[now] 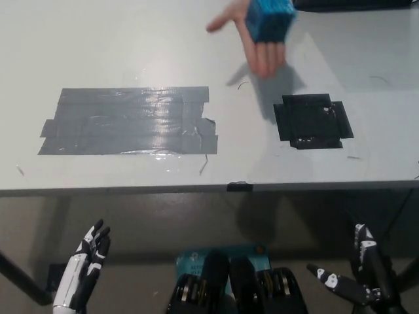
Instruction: A person hands a rubik's cube to the robot and rhe robot picks it up with its right hand and places it on the black spot on the desk infron tof it
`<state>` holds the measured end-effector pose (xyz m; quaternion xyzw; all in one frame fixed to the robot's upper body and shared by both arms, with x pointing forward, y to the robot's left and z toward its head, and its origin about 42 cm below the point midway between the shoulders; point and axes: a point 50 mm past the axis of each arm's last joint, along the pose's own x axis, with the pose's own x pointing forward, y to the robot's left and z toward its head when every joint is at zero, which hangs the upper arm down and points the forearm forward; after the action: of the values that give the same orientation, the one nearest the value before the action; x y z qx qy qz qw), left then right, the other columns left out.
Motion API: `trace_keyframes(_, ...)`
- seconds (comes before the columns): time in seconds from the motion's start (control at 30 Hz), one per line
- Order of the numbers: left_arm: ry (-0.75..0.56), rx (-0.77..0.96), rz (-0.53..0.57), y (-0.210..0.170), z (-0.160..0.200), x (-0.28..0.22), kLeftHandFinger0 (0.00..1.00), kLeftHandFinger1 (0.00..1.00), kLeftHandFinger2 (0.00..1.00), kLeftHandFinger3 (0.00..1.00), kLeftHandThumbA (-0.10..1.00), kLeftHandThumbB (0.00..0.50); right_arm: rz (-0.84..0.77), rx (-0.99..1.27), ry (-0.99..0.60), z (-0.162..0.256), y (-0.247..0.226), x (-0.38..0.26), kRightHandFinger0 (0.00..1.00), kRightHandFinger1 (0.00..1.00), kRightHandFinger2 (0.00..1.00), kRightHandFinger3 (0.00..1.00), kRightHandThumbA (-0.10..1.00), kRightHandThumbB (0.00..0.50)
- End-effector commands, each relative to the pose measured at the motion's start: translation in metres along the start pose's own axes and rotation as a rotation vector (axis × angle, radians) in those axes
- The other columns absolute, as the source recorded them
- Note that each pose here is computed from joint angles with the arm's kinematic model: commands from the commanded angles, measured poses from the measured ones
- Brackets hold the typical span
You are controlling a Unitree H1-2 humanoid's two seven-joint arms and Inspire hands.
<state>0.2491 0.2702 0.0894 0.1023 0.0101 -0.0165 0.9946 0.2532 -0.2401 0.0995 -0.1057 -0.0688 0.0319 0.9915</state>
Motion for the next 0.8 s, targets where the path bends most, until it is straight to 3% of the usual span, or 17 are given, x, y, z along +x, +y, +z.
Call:
trace_keyframes(0.0, -0.057, 0.029, -0.039, -0.006, 0.012, -0.003, 1.0, 1.0, 1.0, 1.0, 0.87, 0.115, -0.094, -0.062, -0.19, 0.058, -0.015, -0.002, 1.0, 1.0, 1.0, 1.0, 0.89, 0.374)
trace_keyframes(0.07, -0.059, 0.037, -0.044, -0.007, 0.012, -0.002, 1.0, 1.0, 1.0, 1.0, 0.87, 0.137, -0.114, -0.137, -0.291, 0.091, -0.025, 0.001, 1.0, 1.0, 1.0, 1.0, 0.88, 0.342)
trace_keyframes(0.2, -0.058, 0.043, -0.049, -0.008, 0.013, -0.001, 1.0, 1.0, 1.0, 1.0, 0.87, 0.135, -0.147, -0.232, -0.457, 0.161, -0.042, 0.025, 1.0, 1.0, 1.0, 1.0, 0.99, 0.434)
trace_keyframes(0.3, -0.066, 0.049, -0.052, -0.009, 0.012, -0.001, 1.0, 1.0, 1.0, 1.0, 0.86, 0.14, -0.133, -0.298, -0.539, 0.198, -0.051, 0.051, 1.0, 1.0, 1.0, 1.0, 1.0, 0.438)
trace_keyframes(0.33, -0.066, 0.049, -0.052, -0.008, 0.011, -0.001, 1.0, 1.0, 1.0, 1.0, 0.86, 0.147, -0.128, -0.31, -0.534, 0.206, -0.053, 0.058, 1.0, 1.0, 1.0, 1.0, 1.0, 0.452)
trace_keyframes(0.6, -0.064, 0.077, -0.053, -0.006, 0.015, 0.0, 1.0, 1.0, 1.0, 1.0, 0.85, 0.162, -0.129, -0.321, -0.446, 0.265, -0.055, 0.145, 1.0, 1.0, 1.0, 1.0, 0.91, 0.375)
trace_keyframes(0.77, -0.065, 0.089, -0.063, -0.006, 0.018, 0.003, 1.0, 1.0, 1.0, 1.0, 0.81, 0.17, -0.131, -0.292, -0.341, 0.272, -0.047, 0.208, 1.0, 1.0, 1.0, 1.0, 0.91, 0.398)
